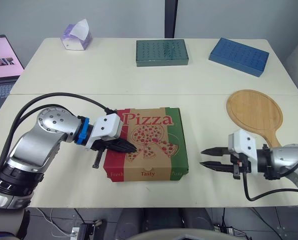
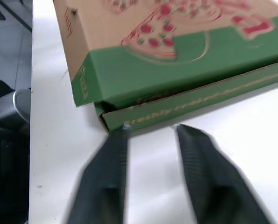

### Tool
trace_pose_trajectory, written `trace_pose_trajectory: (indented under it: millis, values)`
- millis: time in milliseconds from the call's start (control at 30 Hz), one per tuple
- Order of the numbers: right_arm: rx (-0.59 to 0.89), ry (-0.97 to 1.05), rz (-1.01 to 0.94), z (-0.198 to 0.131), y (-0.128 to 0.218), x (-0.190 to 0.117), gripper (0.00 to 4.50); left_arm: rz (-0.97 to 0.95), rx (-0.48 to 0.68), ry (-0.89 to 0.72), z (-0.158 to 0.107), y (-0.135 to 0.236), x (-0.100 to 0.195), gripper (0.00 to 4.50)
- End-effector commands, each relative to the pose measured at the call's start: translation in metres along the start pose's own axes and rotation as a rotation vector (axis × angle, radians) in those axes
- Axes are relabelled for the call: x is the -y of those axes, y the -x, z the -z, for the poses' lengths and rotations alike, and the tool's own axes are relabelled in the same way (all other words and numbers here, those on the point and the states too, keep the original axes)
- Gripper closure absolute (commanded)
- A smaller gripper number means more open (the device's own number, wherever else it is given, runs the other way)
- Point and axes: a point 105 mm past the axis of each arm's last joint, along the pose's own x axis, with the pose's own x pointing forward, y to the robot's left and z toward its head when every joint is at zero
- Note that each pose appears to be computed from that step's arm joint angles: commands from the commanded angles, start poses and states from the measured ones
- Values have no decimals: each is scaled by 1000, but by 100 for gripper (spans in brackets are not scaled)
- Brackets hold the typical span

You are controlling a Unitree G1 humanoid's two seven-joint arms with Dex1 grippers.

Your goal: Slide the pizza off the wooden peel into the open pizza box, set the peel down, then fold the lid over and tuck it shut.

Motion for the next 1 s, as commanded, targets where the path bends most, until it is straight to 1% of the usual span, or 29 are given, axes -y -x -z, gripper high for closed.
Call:
trace_pose_trajectory:
  millis: [33, 67, 133, 167, 267, 433, 600, 733, 1000]
  values:
    - [56, 77, -58, -25, -2, -15, 138, -6, -17, 8, 2, 1, -2, 450]
    - [61, 102, -65, -27, -6, -19, 96, -6, -4, 11, -1, 2, -2, 450]
    - [72, 168, -42, -30, -16, -21, 25, -5, 21, 9, -9, 5, -3, 450]
    - [73, 200, -35, -30, -20, -22, 4, -5, 34, 5, -13, 7, -3, 450]
    - [108, 244, -10, -34, -29, -22, 4, -8, 52, -8, -23, 14, -4, 450]
    - [127, 292, 15, -35, -38, -20, 4, -10, 31, -29, -27, 23, -4, 450]
    - [137, 314, 41, -34, -46, -16, 4, -19, 24, -20, -22, 18, -4, 450]
    - [132, 343, 67, -32, -51, -11, 4, 10, 20, -25, -20, 13, 0, 450]
    - [166, 358, 111, -39, -53, -4, 4, 73, 21, -36, -23, 5, 8, 450]
